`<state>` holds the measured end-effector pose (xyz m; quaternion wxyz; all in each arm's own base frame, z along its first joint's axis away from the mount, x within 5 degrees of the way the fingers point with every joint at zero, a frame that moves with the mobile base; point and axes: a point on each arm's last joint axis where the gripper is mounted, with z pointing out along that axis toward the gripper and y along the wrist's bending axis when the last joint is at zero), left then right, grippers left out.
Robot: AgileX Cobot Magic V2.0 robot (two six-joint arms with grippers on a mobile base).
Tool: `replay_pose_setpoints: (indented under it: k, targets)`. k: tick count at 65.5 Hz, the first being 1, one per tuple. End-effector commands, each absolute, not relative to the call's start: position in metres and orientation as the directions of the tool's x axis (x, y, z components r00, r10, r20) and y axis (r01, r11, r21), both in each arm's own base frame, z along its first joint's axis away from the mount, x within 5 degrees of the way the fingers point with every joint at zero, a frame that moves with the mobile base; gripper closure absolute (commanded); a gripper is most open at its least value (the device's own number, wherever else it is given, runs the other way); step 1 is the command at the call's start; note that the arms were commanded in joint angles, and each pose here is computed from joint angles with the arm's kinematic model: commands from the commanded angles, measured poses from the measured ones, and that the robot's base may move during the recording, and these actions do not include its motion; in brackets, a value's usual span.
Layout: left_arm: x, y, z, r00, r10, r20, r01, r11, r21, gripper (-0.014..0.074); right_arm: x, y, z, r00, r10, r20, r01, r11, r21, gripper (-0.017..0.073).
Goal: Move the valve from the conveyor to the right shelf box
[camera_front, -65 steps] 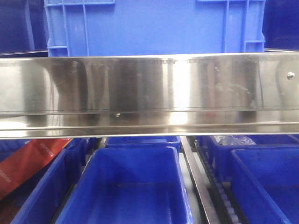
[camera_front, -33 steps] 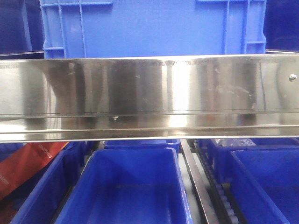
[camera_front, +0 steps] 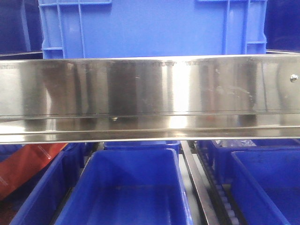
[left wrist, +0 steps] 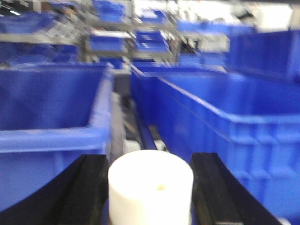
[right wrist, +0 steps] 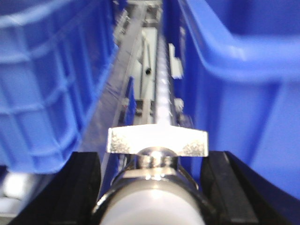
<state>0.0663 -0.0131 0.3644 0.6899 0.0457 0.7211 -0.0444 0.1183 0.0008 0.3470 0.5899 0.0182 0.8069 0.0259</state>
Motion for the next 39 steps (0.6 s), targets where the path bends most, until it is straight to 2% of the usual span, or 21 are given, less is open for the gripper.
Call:
replay_pose_setpoints:
  k: [1, 21, 39]
  targets:
    - [0.070, -0.015, 0.376, -0.023, 0.029, -0.999, 0.159, 0.987, 0.025, 0.0705, 0.118, 0.003, 0.372, -0.180, 0.028, -0.983, -0.027, 0.999, 0.034, 0.0723]
    - [0.099, -0.028, 0.410, -0.037, 0.065, -0.997, 0.296, 0.954, 0.051, 0.0705, 0.145, 0.016, 0.419, -0.133, 0.016, -0.991, -0.120, 0.992, 0.032, 0.0723]
    - [0.162, -0.051, 0.453, -0.103, 0.060, -0.993, 0.381, 0.924, 0.016, 0.0705, 0.189, 0.042, 0.457, -0.112, 0.005, -0.994, -0.235, 0.972, 0.031, 0.0723]
